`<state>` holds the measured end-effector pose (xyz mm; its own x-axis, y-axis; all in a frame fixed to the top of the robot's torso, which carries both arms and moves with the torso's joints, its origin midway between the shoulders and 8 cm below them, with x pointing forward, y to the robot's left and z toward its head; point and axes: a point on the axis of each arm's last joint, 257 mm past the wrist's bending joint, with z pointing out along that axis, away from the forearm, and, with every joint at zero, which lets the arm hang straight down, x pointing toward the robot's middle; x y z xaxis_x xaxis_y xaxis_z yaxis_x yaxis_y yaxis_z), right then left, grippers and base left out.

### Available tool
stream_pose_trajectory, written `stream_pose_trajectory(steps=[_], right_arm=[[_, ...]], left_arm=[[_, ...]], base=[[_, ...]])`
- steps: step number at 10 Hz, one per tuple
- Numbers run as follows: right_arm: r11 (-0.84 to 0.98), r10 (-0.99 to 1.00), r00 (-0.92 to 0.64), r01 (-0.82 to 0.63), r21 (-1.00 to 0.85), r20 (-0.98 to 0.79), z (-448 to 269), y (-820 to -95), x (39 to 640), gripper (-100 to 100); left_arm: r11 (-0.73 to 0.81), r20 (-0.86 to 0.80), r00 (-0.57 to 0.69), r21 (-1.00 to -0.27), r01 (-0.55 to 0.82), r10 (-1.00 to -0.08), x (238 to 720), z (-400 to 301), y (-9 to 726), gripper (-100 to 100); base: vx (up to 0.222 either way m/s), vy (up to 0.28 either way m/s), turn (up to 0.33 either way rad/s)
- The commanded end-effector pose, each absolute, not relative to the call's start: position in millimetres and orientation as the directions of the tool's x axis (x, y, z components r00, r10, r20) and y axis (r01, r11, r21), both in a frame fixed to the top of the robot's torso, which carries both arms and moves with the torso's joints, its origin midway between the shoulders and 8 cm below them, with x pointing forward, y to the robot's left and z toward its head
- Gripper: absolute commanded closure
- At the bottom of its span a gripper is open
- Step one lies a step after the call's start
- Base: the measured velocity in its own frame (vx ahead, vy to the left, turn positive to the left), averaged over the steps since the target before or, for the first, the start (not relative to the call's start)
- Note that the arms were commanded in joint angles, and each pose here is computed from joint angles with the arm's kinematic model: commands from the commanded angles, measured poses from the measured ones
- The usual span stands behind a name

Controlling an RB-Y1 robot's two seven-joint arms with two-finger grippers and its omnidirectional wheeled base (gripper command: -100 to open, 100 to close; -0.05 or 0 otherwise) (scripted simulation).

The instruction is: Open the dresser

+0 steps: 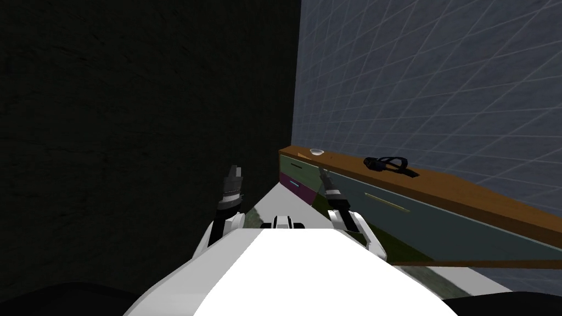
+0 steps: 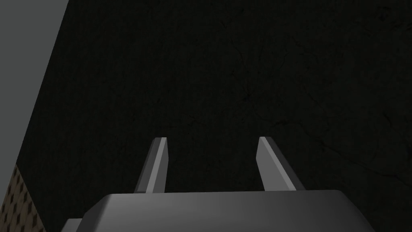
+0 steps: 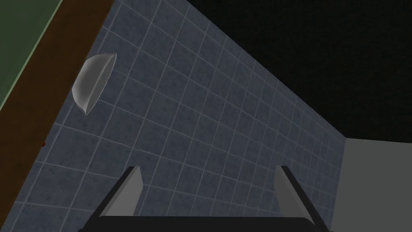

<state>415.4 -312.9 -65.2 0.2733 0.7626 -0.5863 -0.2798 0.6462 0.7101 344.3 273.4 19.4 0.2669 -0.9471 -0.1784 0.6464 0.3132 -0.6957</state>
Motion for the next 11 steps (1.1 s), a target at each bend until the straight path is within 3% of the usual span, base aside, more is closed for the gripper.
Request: stream_pose_trajectory(steps=[1,11], right_arm=[[0.722,0.689,0.278,-0.181,0.668,-0.669,-83.8,-326.4,425.8,-100],[0.901,0.333,0.175,0.232,0.367,-0.927,-163.6,-402.9,445.2,-100]], left_arm=[[0.313,-0.178,0.267,-0.696,0.647,-0.947,344.3,19.4,273.4,0],[0.313,-0.178,0.267,-0.696,0.646,-0.947,344.3,19.4,273.4,0]], base=[[0.040,-0.019,0.117],[0.047,-0.014,0.170]])
